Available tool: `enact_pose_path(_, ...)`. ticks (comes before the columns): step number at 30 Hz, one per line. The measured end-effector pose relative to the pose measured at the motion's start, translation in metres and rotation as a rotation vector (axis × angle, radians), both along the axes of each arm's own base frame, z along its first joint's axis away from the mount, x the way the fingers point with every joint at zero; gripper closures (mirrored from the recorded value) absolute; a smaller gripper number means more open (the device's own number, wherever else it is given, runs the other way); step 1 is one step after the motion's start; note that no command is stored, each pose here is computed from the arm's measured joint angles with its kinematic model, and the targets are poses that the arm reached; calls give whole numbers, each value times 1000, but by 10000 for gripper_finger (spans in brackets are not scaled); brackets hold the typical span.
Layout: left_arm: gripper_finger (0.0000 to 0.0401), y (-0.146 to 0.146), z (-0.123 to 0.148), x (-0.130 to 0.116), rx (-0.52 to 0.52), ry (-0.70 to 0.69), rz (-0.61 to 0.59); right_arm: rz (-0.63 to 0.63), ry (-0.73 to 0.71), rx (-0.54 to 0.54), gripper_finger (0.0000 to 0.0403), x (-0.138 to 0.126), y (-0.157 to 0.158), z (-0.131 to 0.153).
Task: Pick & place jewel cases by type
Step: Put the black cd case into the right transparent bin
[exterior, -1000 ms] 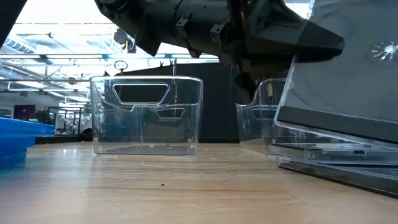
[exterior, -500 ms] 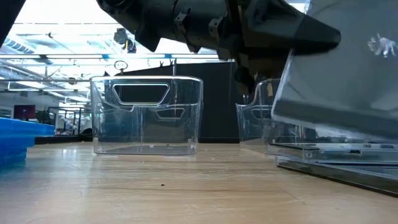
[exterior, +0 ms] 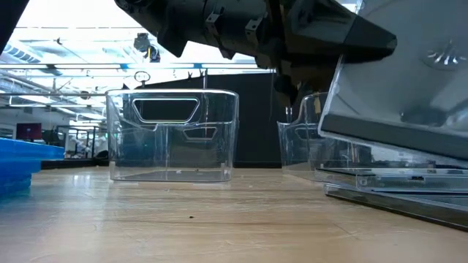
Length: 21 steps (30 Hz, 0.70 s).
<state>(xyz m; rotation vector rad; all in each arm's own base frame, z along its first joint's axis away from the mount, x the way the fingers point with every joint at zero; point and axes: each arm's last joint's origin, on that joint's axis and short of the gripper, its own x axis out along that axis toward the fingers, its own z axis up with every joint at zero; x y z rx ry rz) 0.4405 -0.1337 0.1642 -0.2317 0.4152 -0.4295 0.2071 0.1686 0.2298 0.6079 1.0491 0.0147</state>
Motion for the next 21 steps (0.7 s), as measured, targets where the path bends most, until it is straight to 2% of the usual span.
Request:
enact_pose_path(3, 380, 0, 0, 0, 0, -1, 0, -5, 21, 4, 171, 4, -1, -5)
enact_pose_path(6, 383, 0, 0, 0, 1, -3, 4, -9, 26, 10, 206, 6, -3, -5)
enact_pose_path(10, 382, 1, 0, 0, 6, -6, 8, -6, 18, 14, 279, 7, -3, -5)
enact_pose_path(15, 352, 0, 0, 0, 2, -6, 3, 17, -11, 20, 381, 8, -1, -3)
enact_pose_path(17, 347, 0, 1, 0, 0, -10, -2, 28, -21, 18, 392, 8, -2, -1)
enact_pose_path(21, 342, -1, 2, 0, -9, -17, -33, 27, -37, 28, 378, 6, -4, 4)
